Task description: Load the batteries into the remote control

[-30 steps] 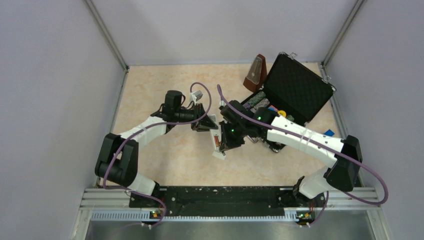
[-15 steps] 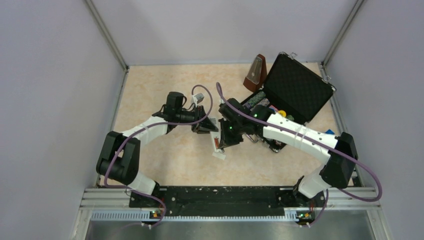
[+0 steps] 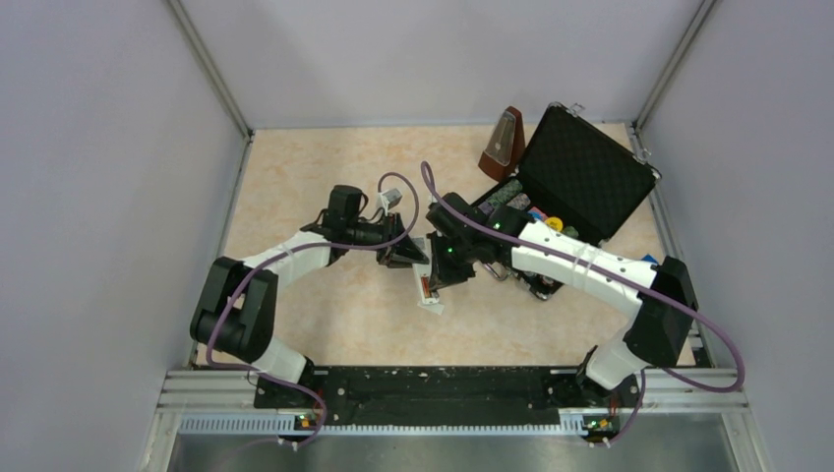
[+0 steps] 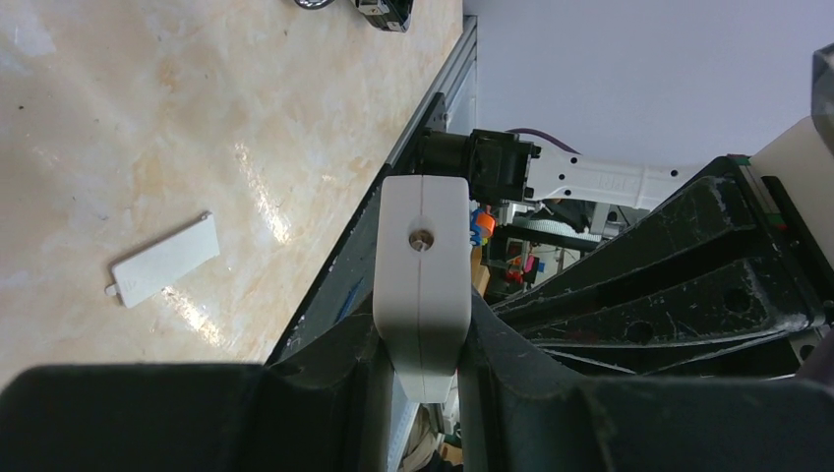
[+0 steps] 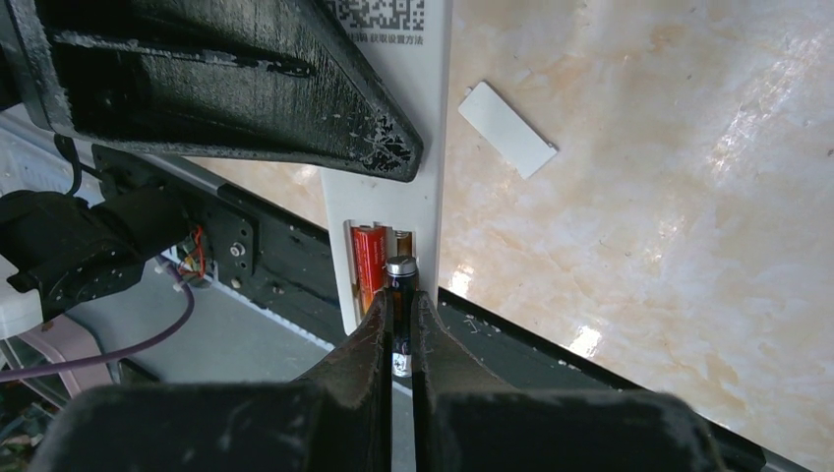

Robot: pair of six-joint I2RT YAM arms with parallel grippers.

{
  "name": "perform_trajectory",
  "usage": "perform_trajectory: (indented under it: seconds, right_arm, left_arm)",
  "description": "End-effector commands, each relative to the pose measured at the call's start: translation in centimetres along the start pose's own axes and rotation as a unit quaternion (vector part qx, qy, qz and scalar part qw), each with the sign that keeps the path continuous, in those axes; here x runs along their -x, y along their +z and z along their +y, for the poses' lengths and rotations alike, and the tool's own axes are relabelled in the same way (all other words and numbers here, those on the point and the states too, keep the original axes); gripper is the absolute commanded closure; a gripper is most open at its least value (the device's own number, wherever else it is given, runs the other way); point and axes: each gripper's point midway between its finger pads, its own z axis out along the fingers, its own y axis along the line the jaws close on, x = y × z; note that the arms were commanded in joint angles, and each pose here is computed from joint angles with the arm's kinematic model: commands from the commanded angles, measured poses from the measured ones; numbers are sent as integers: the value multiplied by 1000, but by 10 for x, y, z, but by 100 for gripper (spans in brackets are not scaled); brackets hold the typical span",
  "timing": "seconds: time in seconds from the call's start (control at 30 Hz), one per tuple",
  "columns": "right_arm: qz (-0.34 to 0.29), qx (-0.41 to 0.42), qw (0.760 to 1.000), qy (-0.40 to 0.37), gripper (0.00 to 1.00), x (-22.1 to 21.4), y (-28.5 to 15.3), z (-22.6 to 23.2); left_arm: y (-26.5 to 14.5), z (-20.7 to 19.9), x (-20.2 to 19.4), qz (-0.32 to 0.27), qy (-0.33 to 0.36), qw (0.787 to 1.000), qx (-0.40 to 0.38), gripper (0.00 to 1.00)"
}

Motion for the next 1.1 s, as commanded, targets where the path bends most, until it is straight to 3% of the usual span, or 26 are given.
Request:
perform_trajectory:
  seconds: [0.0,0.6,1.07]
  right_arm:
    - [-38,-6,999,6,97,22,0,3]
    - [-12,0,1000,19,87,12,6,4]
    - [-31,-9,999,23,80,19,-3,2]
  left_arm:
    - [-1,-12,-10,28,11,999,-32,100]
    - [3,-11,3,13,-14,999,-33,100]
    - [3,-9,8,5,-19,999,-35,100]
